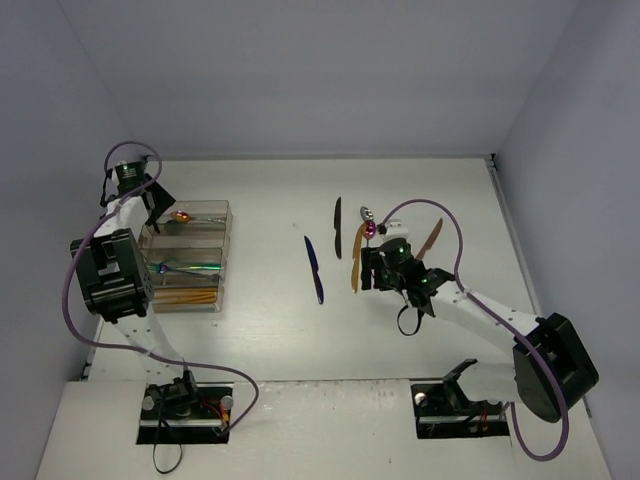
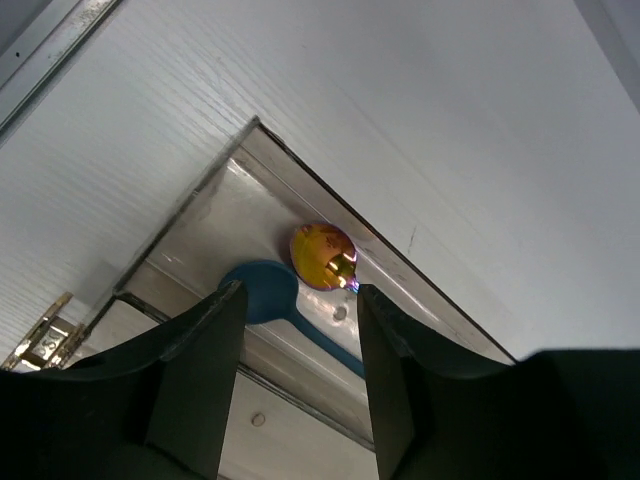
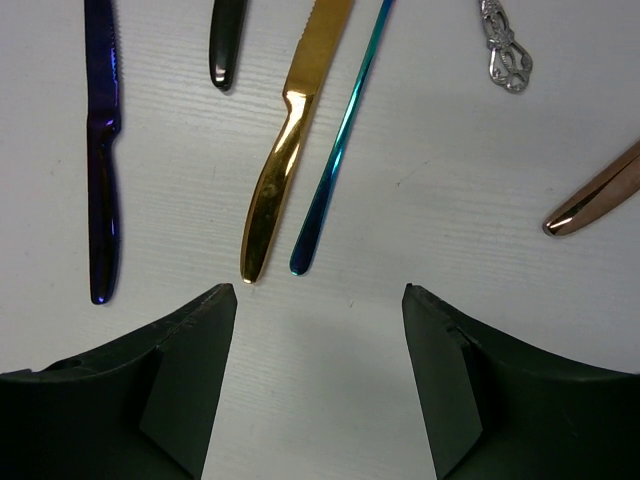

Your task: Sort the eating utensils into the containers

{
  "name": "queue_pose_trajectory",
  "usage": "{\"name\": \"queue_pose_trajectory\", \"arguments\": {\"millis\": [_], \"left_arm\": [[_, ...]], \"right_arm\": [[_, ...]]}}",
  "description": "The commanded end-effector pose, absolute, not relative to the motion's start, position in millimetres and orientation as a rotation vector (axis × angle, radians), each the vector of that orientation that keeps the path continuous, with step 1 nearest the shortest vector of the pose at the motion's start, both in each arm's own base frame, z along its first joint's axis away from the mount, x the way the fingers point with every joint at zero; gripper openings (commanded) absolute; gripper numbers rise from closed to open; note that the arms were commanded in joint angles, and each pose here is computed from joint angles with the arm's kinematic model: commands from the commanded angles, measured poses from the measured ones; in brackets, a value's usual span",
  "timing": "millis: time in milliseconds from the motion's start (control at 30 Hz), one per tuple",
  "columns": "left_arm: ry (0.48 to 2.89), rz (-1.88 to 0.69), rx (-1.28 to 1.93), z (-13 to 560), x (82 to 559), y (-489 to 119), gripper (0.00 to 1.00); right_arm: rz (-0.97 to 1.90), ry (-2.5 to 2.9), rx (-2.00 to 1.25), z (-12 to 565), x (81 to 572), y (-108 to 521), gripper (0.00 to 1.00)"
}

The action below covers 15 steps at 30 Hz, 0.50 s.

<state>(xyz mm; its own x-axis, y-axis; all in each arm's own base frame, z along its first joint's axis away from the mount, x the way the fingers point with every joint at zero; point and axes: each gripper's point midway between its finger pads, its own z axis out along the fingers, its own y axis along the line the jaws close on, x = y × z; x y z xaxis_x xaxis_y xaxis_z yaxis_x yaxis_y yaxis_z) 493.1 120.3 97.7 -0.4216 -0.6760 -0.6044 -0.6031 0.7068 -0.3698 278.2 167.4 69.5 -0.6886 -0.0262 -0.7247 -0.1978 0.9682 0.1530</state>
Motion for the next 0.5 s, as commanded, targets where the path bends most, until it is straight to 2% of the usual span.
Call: {"name": "queue_pose_trajectory", "arguments": {"millis": [0, 100, 300, 467], "left_arm": [[2.029, -0.135, -0.799, 186.8, 505.3, 99.9, 0.49], [2.045, -0.137, -0.708, 203.9, 496.2, 74.5, 0.55], [2.090, -0.221, -0.484, 227.3, 452.9, -13.7, 0.56], [2.143, -0.338, -0.220, 230.9, 403.6, -107.2, 0.56]], "right_arm": [[0.232, 2.221, -0.024, 98.4, 311.9, 166.9, 0.64], [0.167, 2.224, 0.036, 93.0, 322.3, 162.0, 0.61], [0.069, 2.234, 0.116, 82.9, 351.5, 161.9, 0.47], [0.059, 2.262, 0.171, 69.4, 379.3, 171.7, 0.42]]}}
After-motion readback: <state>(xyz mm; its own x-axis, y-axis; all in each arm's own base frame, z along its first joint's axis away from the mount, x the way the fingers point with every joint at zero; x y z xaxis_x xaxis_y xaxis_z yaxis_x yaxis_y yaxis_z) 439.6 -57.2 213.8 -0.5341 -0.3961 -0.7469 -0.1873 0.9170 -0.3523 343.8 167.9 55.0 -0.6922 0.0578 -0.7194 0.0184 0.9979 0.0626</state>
